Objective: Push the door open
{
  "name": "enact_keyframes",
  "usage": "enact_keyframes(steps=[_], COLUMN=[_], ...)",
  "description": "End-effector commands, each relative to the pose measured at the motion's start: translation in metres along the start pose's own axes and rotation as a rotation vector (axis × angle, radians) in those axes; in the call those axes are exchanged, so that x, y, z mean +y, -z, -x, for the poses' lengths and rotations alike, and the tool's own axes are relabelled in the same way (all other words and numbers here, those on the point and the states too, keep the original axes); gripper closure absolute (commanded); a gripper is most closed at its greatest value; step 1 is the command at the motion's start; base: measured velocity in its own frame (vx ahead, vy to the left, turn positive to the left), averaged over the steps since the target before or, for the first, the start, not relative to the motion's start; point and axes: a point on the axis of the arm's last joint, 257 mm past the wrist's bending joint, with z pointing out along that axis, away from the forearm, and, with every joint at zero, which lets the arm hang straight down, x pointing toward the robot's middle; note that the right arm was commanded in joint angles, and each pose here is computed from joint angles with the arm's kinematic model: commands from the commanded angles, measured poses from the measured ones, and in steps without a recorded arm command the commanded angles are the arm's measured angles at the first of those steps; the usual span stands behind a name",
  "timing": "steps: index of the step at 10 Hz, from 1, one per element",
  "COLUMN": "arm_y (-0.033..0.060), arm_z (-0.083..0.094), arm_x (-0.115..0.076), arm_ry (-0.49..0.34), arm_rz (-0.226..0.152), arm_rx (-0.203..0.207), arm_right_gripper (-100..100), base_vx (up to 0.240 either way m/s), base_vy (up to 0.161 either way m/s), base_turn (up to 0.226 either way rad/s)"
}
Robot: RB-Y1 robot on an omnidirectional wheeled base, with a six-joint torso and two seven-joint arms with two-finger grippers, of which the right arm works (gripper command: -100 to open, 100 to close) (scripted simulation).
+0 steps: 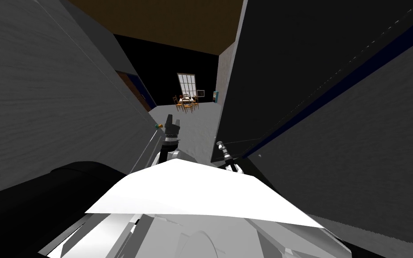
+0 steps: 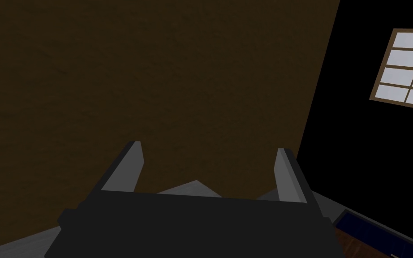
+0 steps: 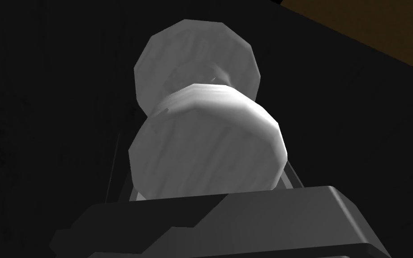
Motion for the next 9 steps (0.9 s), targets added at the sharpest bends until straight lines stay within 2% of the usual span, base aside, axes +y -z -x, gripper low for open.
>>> enact_keyframes(steps=[1,3,9], arm_y=[-0.0020,-0.0040,-0.0070], arm_z=[0.0026,0.0009,-0.0017], arm_x=[0.0015,0.0022,0.0033], arm_ry=[-0.033,-0.114,-0.283], arm_rz=[0.003,0.003,0.004], arm_rx=[-0.005,-0.006,-0.009], arm_right_gripper=[100,100,100], base_vx=[0.040,0.054,0.051], base_vy=[0.033,0.029,0.033], base_turn=[-0.040,-0.064,-0.054])
